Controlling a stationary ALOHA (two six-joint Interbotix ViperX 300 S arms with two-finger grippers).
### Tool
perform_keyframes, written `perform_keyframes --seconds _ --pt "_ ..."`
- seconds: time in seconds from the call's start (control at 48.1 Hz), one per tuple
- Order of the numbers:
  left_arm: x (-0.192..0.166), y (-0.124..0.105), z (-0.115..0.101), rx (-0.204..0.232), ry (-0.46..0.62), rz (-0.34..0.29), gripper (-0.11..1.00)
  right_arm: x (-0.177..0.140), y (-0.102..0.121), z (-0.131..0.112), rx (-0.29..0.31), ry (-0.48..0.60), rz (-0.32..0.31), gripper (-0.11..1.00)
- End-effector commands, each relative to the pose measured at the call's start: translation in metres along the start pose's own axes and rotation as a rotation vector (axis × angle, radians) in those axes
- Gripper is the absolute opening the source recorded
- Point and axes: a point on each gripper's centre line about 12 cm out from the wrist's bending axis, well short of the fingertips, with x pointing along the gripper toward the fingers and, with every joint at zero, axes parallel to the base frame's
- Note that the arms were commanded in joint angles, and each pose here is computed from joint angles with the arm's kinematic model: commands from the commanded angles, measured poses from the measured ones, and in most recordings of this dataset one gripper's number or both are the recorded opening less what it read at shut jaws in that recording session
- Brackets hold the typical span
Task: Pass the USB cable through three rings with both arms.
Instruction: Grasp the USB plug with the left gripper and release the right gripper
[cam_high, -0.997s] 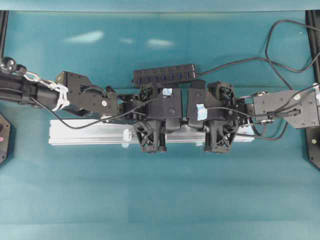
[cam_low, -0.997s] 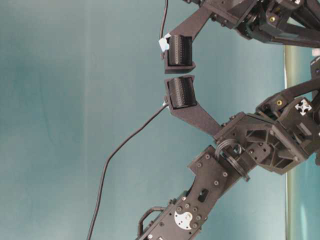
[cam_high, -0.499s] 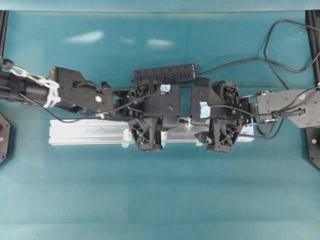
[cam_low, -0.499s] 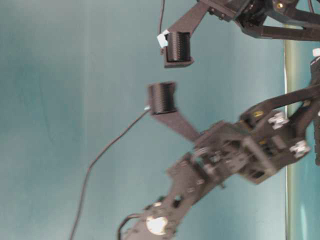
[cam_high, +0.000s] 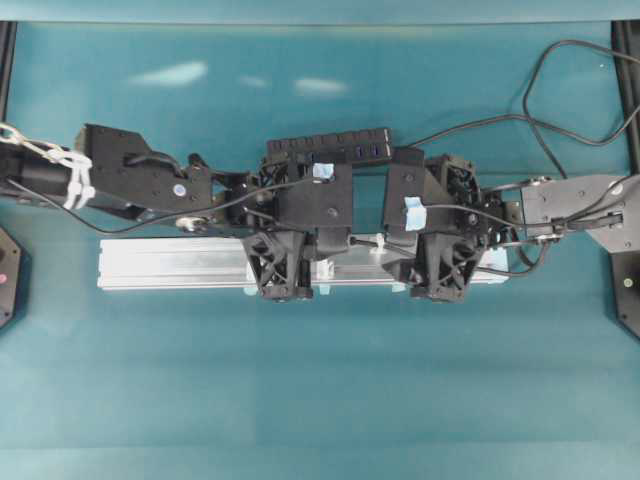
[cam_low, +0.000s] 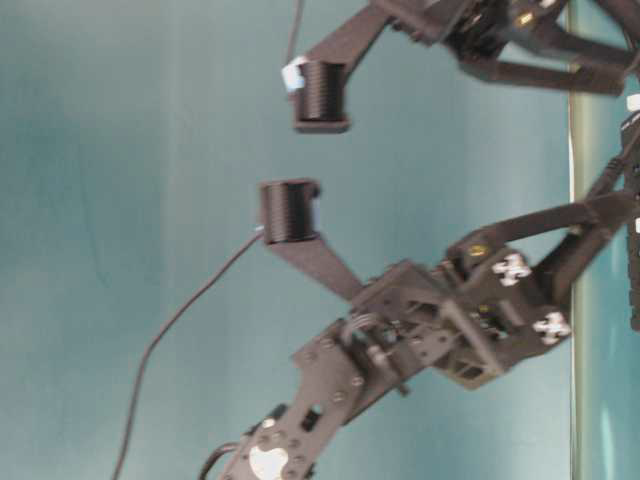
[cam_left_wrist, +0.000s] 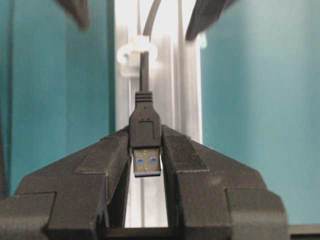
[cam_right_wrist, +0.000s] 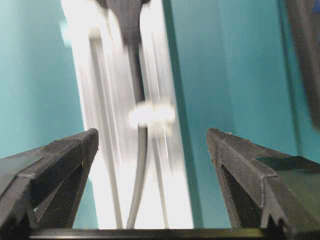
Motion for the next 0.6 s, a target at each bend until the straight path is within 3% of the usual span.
perform_keyframes --seconds 0.0,0.582 --pt "-0.018 -0.002 0.021 0.009 -0.071 0.0 0.2 -0.007 -0.002 0.014 0.02 -0.068 0.004 0.56" --pt "-0.028 -0.003 0.03 0.013 -0.103 0.0 0.2 -0.01 0.0 0.034 0.03 -0.24 0.046 0.53"
